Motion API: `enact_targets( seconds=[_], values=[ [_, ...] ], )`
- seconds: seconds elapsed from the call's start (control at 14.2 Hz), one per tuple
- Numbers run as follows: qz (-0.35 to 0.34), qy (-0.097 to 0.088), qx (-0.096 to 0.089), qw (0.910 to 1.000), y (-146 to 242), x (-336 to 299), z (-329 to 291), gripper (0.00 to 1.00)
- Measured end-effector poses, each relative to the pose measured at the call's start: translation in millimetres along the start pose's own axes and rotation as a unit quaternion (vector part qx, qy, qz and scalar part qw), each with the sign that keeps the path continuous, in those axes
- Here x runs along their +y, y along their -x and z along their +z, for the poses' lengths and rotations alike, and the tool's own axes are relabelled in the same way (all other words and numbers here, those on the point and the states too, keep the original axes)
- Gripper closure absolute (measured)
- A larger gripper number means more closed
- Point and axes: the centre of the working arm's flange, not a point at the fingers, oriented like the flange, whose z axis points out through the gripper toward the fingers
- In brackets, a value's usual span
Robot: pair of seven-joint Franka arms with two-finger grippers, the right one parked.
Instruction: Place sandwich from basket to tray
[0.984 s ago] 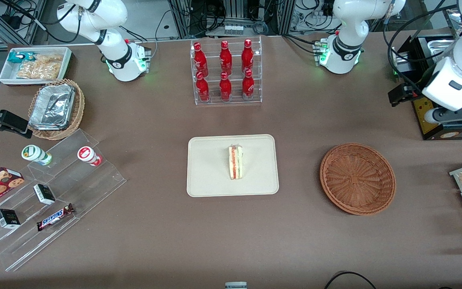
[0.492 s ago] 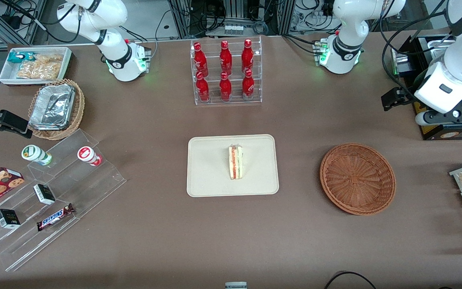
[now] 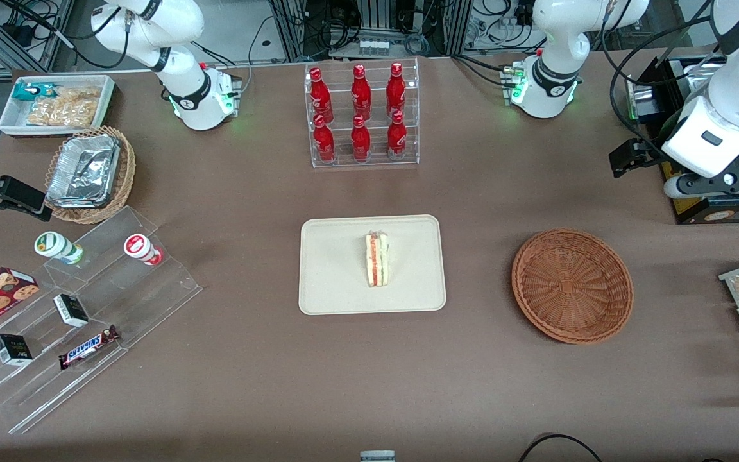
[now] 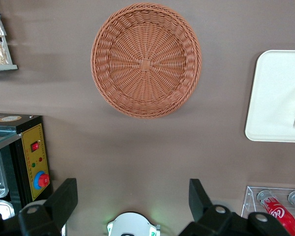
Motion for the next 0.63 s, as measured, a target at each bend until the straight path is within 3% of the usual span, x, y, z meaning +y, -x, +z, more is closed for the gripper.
enact_targets(
  seconds=[0.63],
  values=[
    [0.001, 0.002, 0.001, 1.0, -1.4, 1.7, 0.4, 0.0]
  ],
)
